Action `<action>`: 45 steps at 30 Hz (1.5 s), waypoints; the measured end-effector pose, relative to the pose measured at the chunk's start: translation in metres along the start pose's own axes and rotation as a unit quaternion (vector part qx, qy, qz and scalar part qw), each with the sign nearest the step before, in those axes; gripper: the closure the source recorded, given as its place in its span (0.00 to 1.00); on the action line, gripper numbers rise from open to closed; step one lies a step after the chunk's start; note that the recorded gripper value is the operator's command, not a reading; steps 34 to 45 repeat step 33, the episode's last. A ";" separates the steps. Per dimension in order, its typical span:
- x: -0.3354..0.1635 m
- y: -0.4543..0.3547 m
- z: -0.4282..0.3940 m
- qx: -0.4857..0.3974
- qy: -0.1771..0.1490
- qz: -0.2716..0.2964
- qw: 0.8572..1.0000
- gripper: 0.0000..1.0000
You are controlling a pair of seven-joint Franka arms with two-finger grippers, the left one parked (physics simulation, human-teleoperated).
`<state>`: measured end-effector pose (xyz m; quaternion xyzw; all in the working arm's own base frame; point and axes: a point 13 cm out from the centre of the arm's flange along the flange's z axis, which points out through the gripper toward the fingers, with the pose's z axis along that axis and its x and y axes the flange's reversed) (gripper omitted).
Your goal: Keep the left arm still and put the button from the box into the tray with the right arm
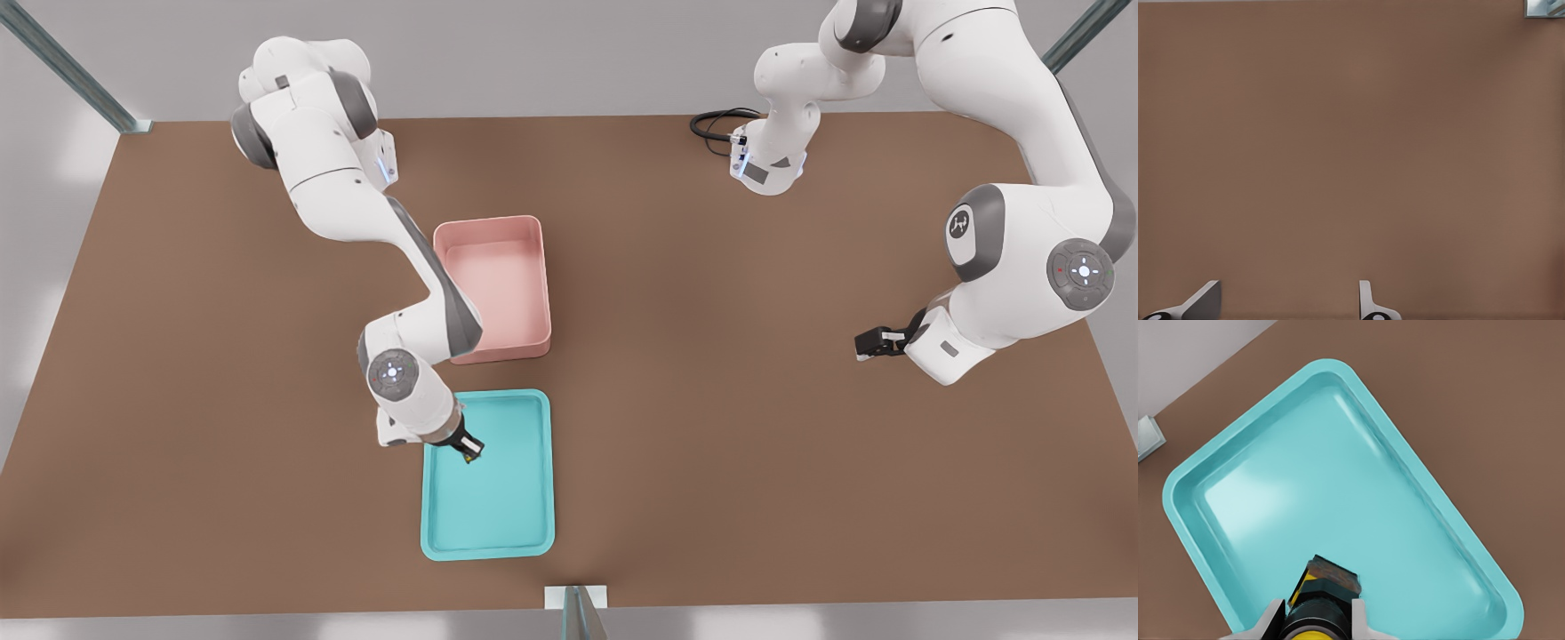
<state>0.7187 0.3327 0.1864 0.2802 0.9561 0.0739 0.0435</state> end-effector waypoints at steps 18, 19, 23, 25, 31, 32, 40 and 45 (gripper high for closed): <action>-0.036 0.007 -0.111 -0.009 -0.032 -0.008 0.999 0.00; -0.051 -0.018 -0.140 0.002 -0.030 -0.003 1.000 0.00; -0.145 -0.263 -0.217 0.088 -0.005 0.089 0.992 0.00; -0.151 -0.286 -0.213 0.093 0.019 0.067 0.993 0.00; -0.130 -0.280 -0.201 0.088 0.075 -0.057 0.992 0.00; -0.129 -0.281 -0.201 0.090 0.078 -0.070 0.990 0.00; -0.128 -0.283 -0.201 0.092 0.080 -0.083 0.989 0.00; -0.128 -0.283 -0.201 0.092 0.080 -0.083 0.989 0.00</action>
